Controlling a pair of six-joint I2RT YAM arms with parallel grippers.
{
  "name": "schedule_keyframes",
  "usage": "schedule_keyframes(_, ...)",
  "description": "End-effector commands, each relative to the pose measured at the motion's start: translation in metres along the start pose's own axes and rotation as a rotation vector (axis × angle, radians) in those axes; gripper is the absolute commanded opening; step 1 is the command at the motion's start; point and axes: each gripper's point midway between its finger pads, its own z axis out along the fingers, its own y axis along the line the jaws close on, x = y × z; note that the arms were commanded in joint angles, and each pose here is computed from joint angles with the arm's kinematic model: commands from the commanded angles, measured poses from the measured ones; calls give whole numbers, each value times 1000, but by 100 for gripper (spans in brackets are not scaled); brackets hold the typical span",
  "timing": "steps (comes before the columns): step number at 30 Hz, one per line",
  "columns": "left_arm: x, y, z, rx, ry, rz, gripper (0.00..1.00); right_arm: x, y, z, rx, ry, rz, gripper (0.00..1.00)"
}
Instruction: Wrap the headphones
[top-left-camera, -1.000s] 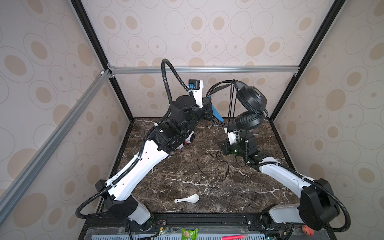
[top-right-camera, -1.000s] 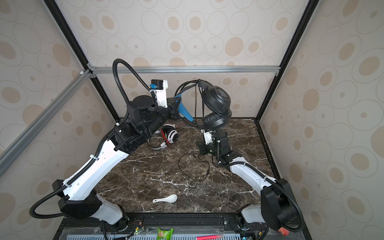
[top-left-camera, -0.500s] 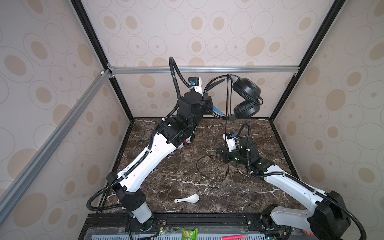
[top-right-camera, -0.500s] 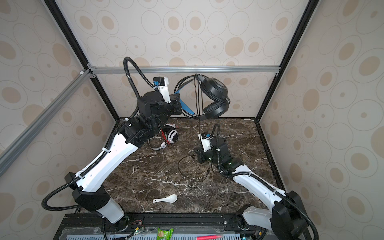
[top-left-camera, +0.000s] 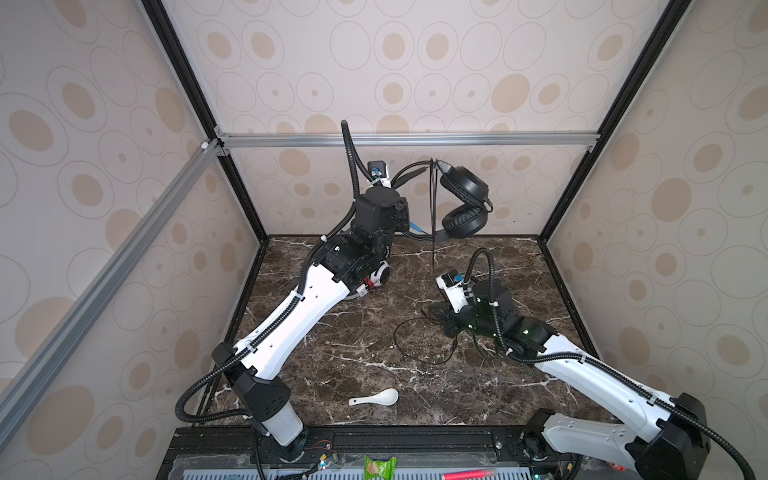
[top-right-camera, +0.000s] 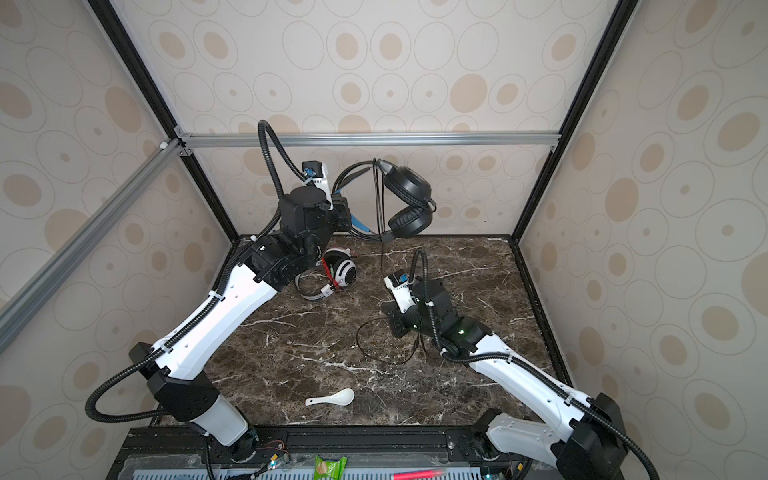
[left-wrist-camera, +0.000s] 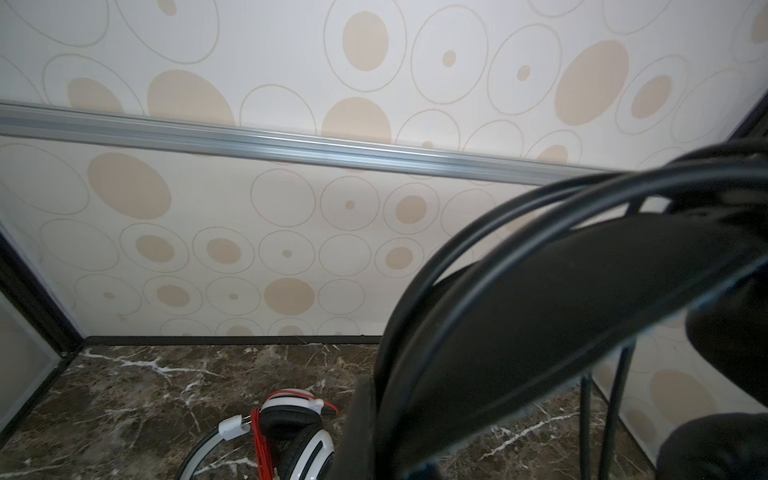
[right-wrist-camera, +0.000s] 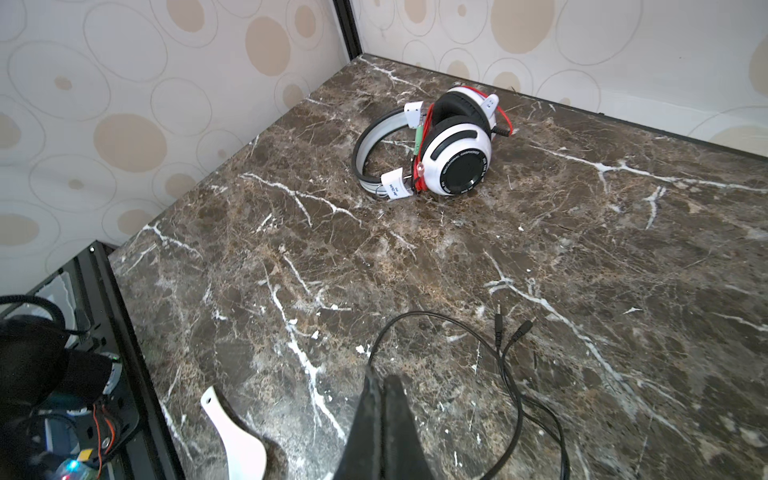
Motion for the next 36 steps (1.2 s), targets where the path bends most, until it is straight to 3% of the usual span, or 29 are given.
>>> schedule_keyframes(1,-43,21,-17,-58,-134,-73,0,-4,11,-8,16,37,-98,0)
schedule_keyframes(15,13,55,-3,-269,-36,275,0,-51,15,-27,116,74,-306,0)
schedule_keyframes(31,75,33,-13,-187,129,612,0,-94,-17,-50,347,130,-542,0)
schedule_keyframes(36,83,31,-17,-161,148,627,0,-108,-24,-51,411,113,-564,1)
